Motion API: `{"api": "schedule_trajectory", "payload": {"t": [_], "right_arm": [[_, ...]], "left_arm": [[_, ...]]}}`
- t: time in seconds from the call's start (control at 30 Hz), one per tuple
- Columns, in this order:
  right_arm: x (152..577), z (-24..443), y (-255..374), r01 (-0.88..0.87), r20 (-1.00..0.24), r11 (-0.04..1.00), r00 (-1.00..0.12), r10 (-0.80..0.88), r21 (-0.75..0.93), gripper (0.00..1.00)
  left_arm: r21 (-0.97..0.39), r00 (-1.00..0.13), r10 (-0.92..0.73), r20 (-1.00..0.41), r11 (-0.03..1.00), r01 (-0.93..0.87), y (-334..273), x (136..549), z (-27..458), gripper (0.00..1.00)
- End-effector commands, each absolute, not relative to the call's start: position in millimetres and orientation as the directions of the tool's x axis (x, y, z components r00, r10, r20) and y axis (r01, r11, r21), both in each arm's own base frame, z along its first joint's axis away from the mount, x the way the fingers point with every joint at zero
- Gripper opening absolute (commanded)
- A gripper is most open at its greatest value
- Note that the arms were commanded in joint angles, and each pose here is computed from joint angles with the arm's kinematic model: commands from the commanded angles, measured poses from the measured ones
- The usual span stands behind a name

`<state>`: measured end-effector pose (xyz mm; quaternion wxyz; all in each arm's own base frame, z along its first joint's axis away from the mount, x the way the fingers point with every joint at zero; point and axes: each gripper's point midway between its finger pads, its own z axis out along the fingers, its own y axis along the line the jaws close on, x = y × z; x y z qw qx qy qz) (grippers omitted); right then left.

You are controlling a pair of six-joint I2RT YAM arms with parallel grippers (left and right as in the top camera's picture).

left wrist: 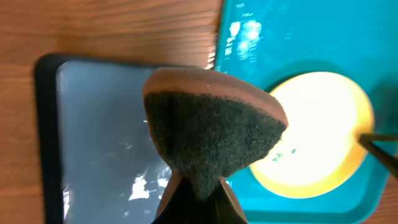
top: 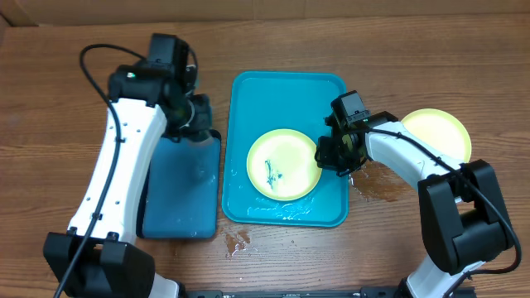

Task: Clean dirty plates on tray and stack at the side
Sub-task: 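Move the sponge with the left gripper onto the yellow plate, then scrub the yellow plate with the sponge while the right gripper holds it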

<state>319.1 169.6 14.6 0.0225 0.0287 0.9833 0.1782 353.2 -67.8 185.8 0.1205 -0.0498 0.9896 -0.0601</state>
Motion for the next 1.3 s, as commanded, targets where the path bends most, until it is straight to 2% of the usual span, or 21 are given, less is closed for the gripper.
{"api": "schedule_trajectory", "payload": {"t": [0.0, 0.13, 0.27, 0.4, 0.57, 0.67, 0.77, 0.9, 1.03, 1.13, 1.27], "right_arm": [[318.4, 11.1, 169.3, 0.076, -0.015, 0.930, -0.996, 0.088, 0.359, 0.04], [316.7, 7.2, 164.5, 0.147, 0.006, 0.931, -0.988, 0.154, 0.335, 0.04], [312.0, 2.1, 162.0, 0.147, 0.012, 0.935, -0.988, 0.152, 0.322, 0.04], [309.3, -0.1, 160.4, 0.148, 0.017, 0.937, -0.988, 0.151, 0.316, 0.04], [309.2, -0.1, 160.5, 0.148, 0.018, 0.937, -0.988, 0.151, 0.316, 0.04], [308.1, -0.2, 160.1, 0.150, 0.022, 0.938, -0.988, 0.151, 0.314, 0.04], [306.7, -0.4, 159.6, 0.152, 0.028, 0.938, -0.988, 0.151, 0.311, 0.04], [306.9, -0.4, 159.6, 0.152, 0.027, 0.938, -0.988, 0.151, 0.311, 0.04], [307.0, -0.4, 159.6, 0.151, 0.026, 0.938, -0.988, 0.151, 0.311, 0.04], [306.8, -0.4, 159.6, 0.152, 0.027, 0.938, -0.988, 0.151, 0.311, 0.04], [306.7, -0.5, 159.5, 0.151, 0.028, 0.938, -0.988, 0.150, 0.310, 0.04]], "left_arm": [[-0.211, -0.957, -0.114, -0.266, 0.976, -0.057, -104.7, 357.3, 192.5, 0.04], [-0.276, -0.948, -0.148, -0.282, 0.959, -0.068, -144.3, 361.3, 174.0, 0.04], [-0.328, -0.947, -0.171, -0.271, 0.942, -0.076, -188.9, 354.0, 135.5, 0.04], [-0.372, -0.949, -0.108, -0.295, 0.928, 0.011, -233.7, 351.1, 103.1, 0.05], [-0.380, -0.966, -0.039, -0.255, 0.923, 0.063, -266.6, 345.5, 61.5, 0.04], [-0.345, -0.977, -0.037, -0.209, 0.938, 0.038, -261.9, 344.7, 33.9, 0.04], [-0.228, -0.982, -0.097, -0.160, 0.972, -0.059, -227.6, 343.8, 13.9, 0.04], [-0.038, -0.978, -0.127, -0.167, 0.992, -0.122, -175.5, 344.5, 7.9, 0.04], [0.057, -0.985, -0.075, -0.153, 0.995, -0.084, -144.2, 344.6, 7.1, 0.04], [0.059, -0.987, -0.075, -0.139, 0.995, -0.084, -135.4, 345.6, 6.6, 0.04], [-0.108, -0.992, -0.064, -0.108, 0.993, -0.052, -164.9, 346.3, 6.9, 0.04]]}}
